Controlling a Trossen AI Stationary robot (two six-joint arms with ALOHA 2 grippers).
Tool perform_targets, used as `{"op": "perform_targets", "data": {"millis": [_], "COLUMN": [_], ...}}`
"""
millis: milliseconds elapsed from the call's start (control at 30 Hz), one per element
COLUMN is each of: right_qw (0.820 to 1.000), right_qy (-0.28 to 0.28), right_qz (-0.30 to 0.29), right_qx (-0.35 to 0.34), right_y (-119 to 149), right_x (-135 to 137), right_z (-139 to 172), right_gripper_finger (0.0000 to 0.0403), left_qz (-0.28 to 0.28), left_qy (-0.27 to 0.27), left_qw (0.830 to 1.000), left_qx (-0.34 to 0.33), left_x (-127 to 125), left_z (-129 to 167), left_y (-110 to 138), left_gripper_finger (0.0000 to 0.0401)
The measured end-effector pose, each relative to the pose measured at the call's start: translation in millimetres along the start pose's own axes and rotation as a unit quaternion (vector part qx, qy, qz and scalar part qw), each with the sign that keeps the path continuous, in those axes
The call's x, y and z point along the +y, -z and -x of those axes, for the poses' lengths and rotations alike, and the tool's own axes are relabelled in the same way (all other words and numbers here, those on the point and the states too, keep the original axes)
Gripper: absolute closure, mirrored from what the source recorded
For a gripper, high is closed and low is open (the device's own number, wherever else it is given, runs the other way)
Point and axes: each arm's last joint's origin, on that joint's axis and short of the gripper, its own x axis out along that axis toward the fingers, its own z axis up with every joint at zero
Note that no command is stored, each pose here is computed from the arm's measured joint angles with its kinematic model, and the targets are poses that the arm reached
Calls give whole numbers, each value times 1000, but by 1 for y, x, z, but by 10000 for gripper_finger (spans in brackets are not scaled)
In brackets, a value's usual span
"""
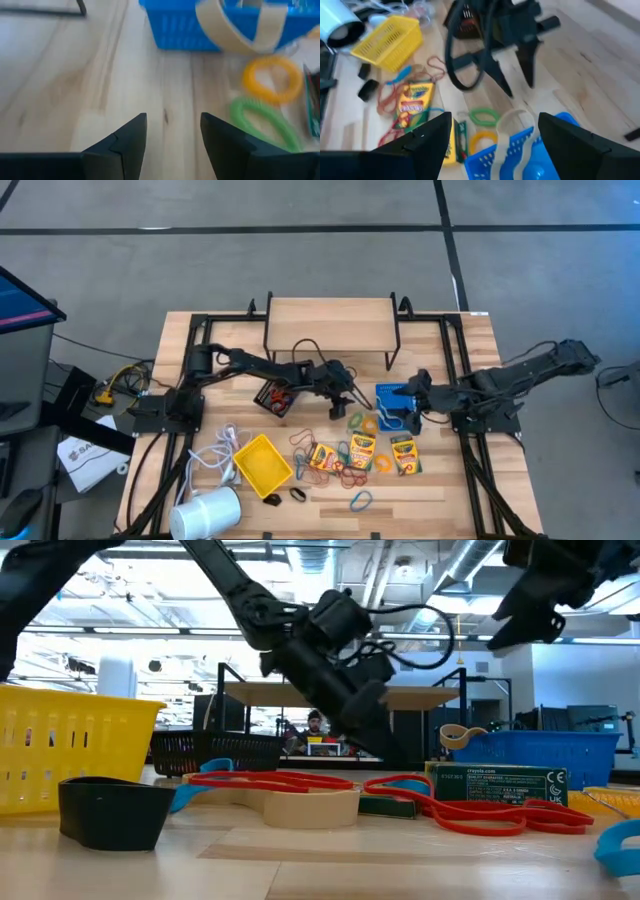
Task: Pick & Place Office Desk Supplies
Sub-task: Put the white rubber band into the blue bin
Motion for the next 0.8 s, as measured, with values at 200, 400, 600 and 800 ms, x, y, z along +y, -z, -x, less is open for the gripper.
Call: {"op": "perform_targets", "data": {"millis": [200,400,600,800], "right_qw": [1000,999,999,999], "right_qy": [-4,-11,-11,-10], "right_qz": [-2,-2,2,3], "right_qx": [-21,-33,-42,-49], "right_y": [1,2,3,2], "right_x": [2,5,7,8], "right_z": [10,14,17,18], "right_gripper_finger": [108,108,108,108], "left_qz": [-21,-34,-35,-38], "left_qy": [28,32,47,50], "left_qw": [999,998,995,993], "left_qx": [-26,-39,-82,-99], "left_x": [-7,-9,-11,-14], "left_z": [-13,-13,-12,-12], "left_y": [-18,-23,-32,-35], "left_gripper_finger": [220,220,220,220]}}
